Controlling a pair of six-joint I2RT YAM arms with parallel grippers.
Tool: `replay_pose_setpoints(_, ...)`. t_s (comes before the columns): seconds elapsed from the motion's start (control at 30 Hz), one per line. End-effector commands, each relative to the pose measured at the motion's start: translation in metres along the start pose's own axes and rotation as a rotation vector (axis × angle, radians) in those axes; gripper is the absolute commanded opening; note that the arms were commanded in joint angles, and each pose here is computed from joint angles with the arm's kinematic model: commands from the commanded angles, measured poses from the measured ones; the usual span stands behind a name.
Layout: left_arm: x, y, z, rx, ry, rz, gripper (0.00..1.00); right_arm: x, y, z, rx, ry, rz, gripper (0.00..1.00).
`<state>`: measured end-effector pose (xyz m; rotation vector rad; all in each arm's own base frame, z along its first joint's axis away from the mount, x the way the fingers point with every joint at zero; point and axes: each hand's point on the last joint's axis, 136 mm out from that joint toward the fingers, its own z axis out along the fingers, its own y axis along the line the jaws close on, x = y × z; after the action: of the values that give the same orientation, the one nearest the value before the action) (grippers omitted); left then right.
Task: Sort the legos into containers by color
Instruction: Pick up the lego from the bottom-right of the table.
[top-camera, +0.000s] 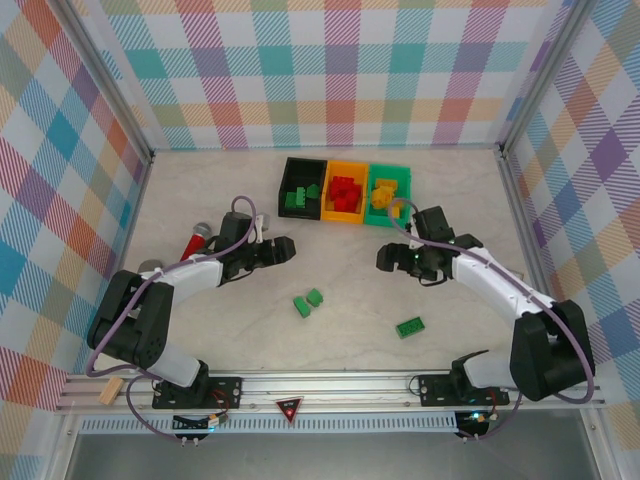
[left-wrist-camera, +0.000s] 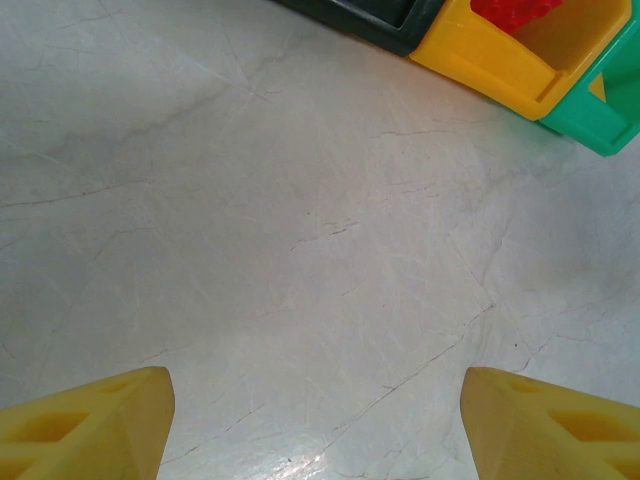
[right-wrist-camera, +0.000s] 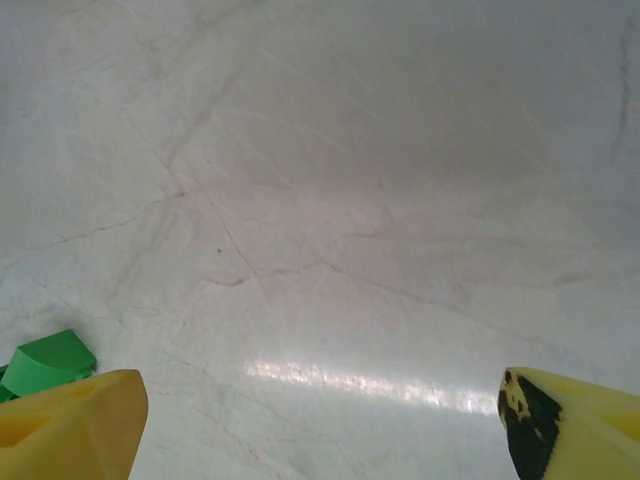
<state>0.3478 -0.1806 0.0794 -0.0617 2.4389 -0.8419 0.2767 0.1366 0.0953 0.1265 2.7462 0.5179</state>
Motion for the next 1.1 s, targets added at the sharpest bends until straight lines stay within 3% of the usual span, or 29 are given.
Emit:
replay_pose_setpoints(0.0,-0.002,0.004,0.0,-0.001,-0.01,0.001,0.76,0.021,-0.018,-0.005,0.083,0.044,0.143,0.92)
replay_pose_setpoints(0.23,-0.001,0.002,0.003,0.011,0.002,-0.007,0.76,0.049,-0.032,-0.007,0.14,0.093,0.399,0.91)
replay_pose_setpoints(0.37,-0.002,0.001,0.001,0.013,0.0,-0.004,0.76,0.066,-0.056,-0.02,0.308,0.091,0.534,0.9)
replay_pose_setpoints(0.6,-0.003,0.002,0.0,0.003,-0.003,0.0,0.76,0.076,-0.053,-0.033,0.342,0.114,0.567,0.9)
replay_pose_setpoints(0.77,0.0,0.002,0.002,0.007,0.008,-0.004,0.76,0.105,-0.047,-0.017,0.31,0.197,0.683,0.86)
replay_pose_setpoints(1.07,0.0,0.001,0.004,0.013,0.014,-0.004,0.76,0.126,-0.049,0.004,0.352,0.228,0.689,0.81)
